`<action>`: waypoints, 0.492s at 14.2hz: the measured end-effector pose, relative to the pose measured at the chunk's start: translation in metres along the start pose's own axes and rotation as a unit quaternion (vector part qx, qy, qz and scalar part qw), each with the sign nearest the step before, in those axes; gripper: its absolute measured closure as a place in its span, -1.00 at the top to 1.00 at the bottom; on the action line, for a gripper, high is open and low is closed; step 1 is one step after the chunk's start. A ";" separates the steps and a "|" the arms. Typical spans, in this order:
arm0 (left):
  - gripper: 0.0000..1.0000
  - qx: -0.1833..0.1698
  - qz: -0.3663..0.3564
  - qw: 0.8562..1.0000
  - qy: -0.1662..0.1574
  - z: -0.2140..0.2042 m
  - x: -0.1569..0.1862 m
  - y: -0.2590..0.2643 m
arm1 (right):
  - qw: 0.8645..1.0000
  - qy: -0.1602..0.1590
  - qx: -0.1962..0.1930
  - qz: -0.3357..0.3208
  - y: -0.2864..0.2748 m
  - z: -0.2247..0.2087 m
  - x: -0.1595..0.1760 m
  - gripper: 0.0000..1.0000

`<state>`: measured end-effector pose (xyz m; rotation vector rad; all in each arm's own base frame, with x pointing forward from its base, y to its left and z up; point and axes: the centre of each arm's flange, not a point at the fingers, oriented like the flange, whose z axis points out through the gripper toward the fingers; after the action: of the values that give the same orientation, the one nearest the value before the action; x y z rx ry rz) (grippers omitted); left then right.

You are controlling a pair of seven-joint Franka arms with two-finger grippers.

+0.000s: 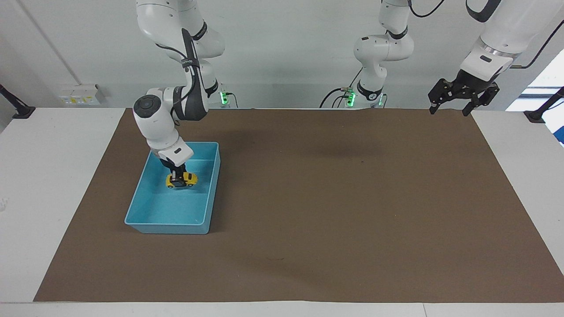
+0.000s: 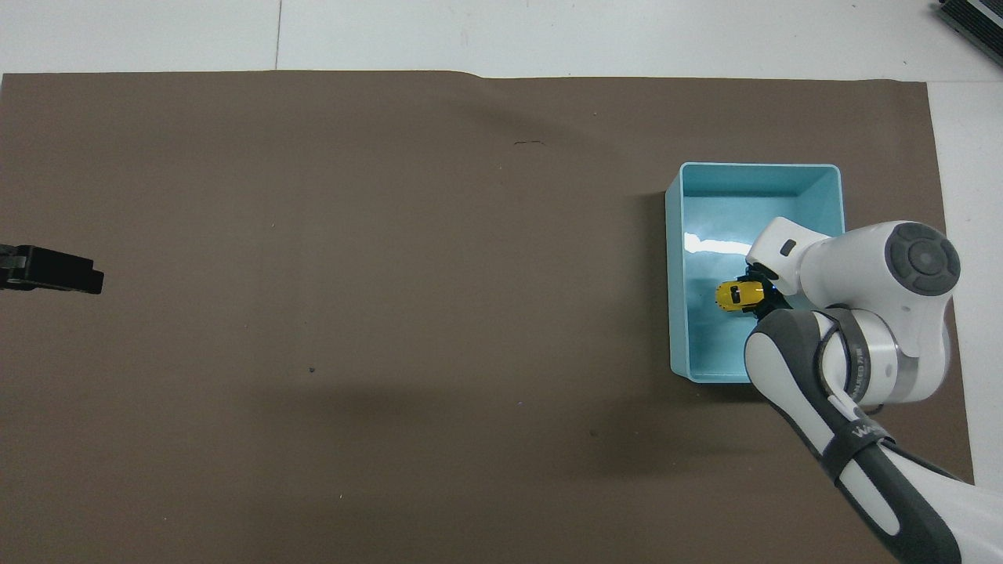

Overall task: Wind up and store yellow beetle car
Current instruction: 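Lower the car onto the box floor and open the right gripper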

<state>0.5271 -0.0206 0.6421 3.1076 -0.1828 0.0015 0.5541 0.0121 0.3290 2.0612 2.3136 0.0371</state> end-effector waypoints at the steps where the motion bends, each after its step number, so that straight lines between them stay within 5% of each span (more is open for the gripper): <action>1: 1.00 0.000 0.000 1.000 0.000 0.000 0.000 0.000 | 1.000 0.000 -0.001 0.000 0.000 0.004 -0.001 -0.08; 7: 1.00 0.000 0.000 1.000 0.000 0.000 0.000 0.000 | 1.000 -0.002 0.000 -0.002 0.001 0.020 -0.003 -0.08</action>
<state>0.5271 -0.0206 0.6421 3.1076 -0.1828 0.0015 0.5560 0.0094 0.3095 2.0543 2.3156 0.0341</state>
